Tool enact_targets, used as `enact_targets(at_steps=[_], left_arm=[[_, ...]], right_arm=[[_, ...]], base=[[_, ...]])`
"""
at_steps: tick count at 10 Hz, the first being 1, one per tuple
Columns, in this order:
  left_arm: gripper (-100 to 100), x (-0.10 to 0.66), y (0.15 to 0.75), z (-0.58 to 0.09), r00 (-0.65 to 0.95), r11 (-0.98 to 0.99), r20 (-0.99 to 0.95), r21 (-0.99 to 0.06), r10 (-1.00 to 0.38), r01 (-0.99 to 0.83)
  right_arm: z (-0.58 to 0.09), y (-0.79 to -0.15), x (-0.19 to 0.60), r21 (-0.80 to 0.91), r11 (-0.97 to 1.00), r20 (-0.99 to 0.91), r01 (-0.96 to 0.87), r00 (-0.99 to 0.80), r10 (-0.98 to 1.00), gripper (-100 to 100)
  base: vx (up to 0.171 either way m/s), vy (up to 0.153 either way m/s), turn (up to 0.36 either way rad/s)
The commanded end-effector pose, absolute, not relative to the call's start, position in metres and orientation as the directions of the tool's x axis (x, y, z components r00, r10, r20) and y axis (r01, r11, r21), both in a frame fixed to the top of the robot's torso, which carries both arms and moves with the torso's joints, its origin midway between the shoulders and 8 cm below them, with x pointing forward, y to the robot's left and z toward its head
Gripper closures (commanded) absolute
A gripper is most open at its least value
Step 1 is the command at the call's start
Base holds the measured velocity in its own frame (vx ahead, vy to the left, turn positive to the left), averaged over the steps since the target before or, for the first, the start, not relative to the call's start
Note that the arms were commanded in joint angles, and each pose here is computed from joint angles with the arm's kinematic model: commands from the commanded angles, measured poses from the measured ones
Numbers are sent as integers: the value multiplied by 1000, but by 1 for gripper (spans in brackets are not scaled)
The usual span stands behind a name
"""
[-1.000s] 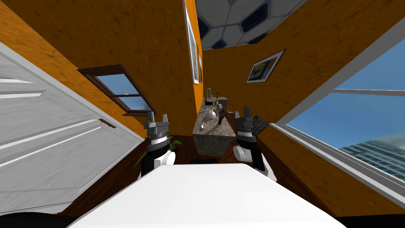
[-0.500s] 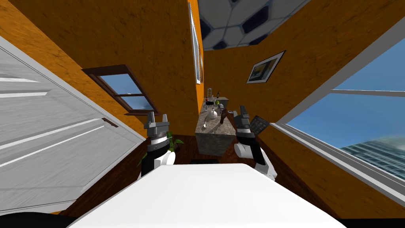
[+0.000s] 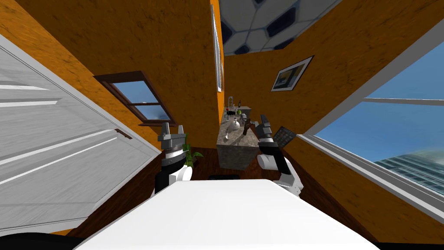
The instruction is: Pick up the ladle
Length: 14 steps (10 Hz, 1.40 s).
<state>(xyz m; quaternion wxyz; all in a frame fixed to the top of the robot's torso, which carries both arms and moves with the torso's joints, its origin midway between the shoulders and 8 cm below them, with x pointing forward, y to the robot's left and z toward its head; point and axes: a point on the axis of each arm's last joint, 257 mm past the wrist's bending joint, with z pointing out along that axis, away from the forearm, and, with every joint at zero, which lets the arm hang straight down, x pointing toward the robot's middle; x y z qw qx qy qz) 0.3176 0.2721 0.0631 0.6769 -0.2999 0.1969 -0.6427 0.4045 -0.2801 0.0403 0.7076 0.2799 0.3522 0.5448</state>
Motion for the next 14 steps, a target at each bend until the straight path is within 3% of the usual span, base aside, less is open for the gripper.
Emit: enact_targets(at_steps=[1, 14], left_arm=[[0, 318, 272, 63, 96, -6, 119, -659, -988, 752], [0, 318, 272, 63, 96, -6, 119, -659, -988, 752]], right_arm=[[46, -285, 413, 788, 249, -193, -564, 158, 968, -100], [24, -330, 467, 908, 212, -150, -361, 191, 970, -100]], base=[[-30, 110, 3], [-13, 74, 3]])
